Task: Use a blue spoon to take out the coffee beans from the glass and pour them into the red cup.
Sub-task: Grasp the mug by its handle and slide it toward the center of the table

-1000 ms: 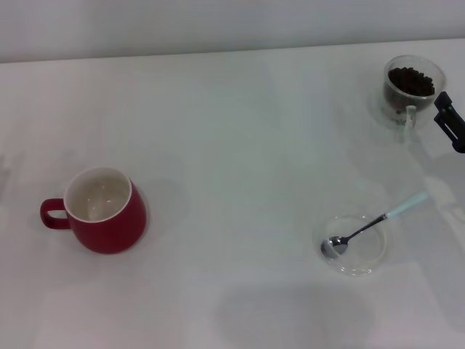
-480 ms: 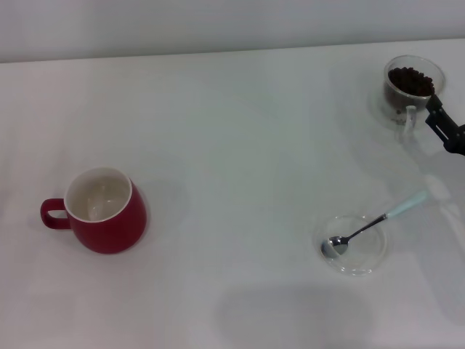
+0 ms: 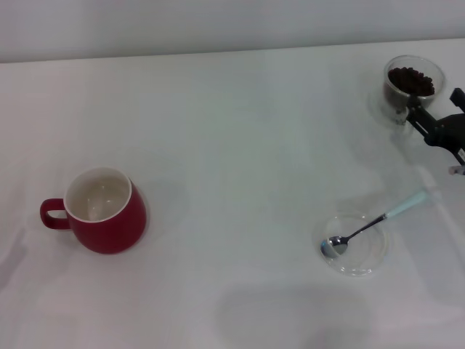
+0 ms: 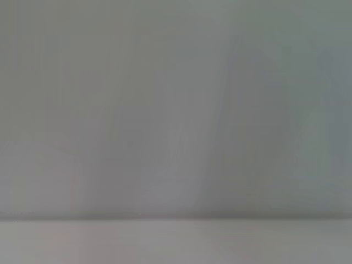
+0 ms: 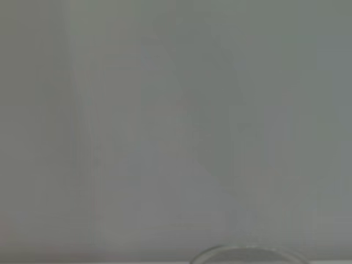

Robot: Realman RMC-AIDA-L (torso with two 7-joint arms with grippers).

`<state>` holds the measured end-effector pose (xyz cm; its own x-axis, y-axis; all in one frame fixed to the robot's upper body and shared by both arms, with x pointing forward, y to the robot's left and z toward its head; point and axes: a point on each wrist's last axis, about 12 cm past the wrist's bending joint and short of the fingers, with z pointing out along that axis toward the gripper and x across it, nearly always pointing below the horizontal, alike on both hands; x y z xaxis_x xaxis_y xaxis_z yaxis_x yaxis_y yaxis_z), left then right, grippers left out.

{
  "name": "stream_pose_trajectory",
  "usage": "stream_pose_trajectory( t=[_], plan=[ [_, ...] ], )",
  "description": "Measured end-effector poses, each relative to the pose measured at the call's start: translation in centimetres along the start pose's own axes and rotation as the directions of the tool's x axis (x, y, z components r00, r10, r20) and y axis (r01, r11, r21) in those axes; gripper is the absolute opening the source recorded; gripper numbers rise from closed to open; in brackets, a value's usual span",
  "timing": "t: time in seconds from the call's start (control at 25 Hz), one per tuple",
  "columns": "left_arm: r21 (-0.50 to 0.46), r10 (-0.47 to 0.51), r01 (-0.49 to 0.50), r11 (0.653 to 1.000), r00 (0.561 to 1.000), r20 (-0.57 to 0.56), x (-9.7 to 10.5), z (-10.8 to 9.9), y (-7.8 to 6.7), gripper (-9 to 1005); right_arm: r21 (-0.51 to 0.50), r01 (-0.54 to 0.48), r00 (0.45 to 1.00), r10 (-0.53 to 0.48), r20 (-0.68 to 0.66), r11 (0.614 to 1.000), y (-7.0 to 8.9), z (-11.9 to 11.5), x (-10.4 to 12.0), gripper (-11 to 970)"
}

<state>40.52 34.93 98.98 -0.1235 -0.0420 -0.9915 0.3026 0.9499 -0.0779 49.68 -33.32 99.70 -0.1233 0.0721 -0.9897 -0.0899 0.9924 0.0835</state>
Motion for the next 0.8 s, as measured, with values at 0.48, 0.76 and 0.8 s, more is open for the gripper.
stream_pose_trajectory(
  t=[0.48, 0.76, 0.8],
  plan=[
    [0.113, 0.035, -0.023, 0.993, 0.994, -0.104, 1.1, 3.3, -2.1, 818, -0.005, -0.011, 0.999, 0.011, -0.032, 1.0, 0.6, 0.6, 0.3, 873],
    [0.125, 0.051, -0.037, 0.991, 0.992, -0.111, 1.2, 4.2, -2.8, 815, -0.001, -0.014, 0.999, 0.014, -0.035, 1.0, 0.5, 0.4, 0.4, 873],
    [0.124, 0.051, -0.037, 0.992, 0.992, -0.112, 1.3, 4.3, -2.8, 814, -0.001, -0.013, 0.999, 0.013, -0.035, 1.0, 0.5, 0.4, 0.4, 873]
  ],
)
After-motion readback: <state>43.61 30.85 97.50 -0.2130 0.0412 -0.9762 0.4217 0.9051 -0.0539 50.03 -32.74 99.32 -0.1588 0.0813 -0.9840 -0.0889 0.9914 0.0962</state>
